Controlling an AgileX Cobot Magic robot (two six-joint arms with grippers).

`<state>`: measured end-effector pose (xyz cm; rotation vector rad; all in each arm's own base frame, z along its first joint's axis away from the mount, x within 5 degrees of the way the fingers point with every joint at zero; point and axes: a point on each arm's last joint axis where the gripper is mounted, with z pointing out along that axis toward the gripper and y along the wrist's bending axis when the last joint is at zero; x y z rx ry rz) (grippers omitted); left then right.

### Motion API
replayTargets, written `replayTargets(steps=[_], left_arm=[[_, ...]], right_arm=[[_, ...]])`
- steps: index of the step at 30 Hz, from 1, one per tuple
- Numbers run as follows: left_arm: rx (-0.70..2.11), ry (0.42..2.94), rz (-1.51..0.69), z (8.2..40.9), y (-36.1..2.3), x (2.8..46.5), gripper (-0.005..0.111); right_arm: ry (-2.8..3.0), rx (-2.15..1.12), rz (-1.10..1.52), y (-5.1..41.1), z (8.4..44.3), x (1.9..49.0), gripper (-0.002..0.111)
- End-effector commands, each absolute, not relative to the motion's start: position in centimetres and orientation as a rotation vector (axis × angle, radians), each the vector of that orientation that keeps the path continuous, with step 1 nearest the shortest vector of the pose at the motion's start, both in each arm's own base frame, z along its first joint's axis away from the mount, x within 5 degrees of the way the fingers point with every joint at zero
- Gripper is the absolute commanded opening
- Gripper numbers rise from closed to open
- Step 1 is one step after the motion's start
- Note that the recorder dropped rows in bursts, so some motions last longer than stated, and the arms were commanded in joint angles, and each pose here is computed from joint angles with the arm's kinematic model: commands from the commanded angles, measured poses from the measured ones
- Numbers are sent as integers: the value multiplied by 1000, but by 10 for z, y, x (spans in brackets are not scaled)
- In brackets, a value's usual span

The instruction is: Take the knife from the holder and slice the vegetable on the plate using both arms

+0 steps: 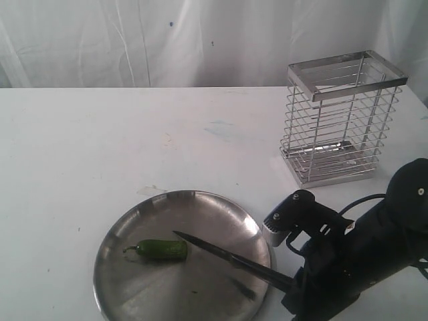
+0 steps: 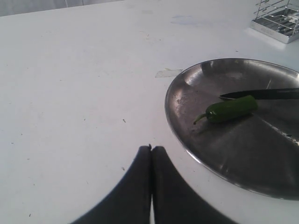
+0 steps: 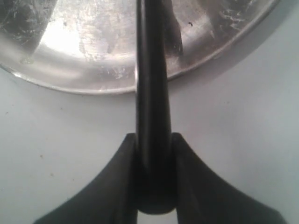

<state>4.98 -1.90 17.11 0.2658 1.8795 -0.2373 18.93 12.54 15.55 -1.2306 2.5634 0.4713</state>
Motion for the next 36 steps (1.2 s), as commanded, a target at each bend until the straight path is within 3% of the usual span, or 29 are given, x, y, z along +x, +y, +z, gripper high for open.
replayTargets(steps=[1,9,17,23,36], left_arm=[[259,1885,-246,170,-19,49,0],[259,1885,-246,170,-19,49,0],[259,1885,-246,170,-19,49,0],[259,1885,-246,170,-19,49,0],[259,1885,-246,170,-19,49,0]], right_arm=[[2572,-1229,483,126,156,190,1],[2570,-1226,480,126,156,190,19],[2577,-1221,495,126,157,189,20],[2595,-1203,499,126,156,189,29],[2593,-1204,510,133,157,201,29]])
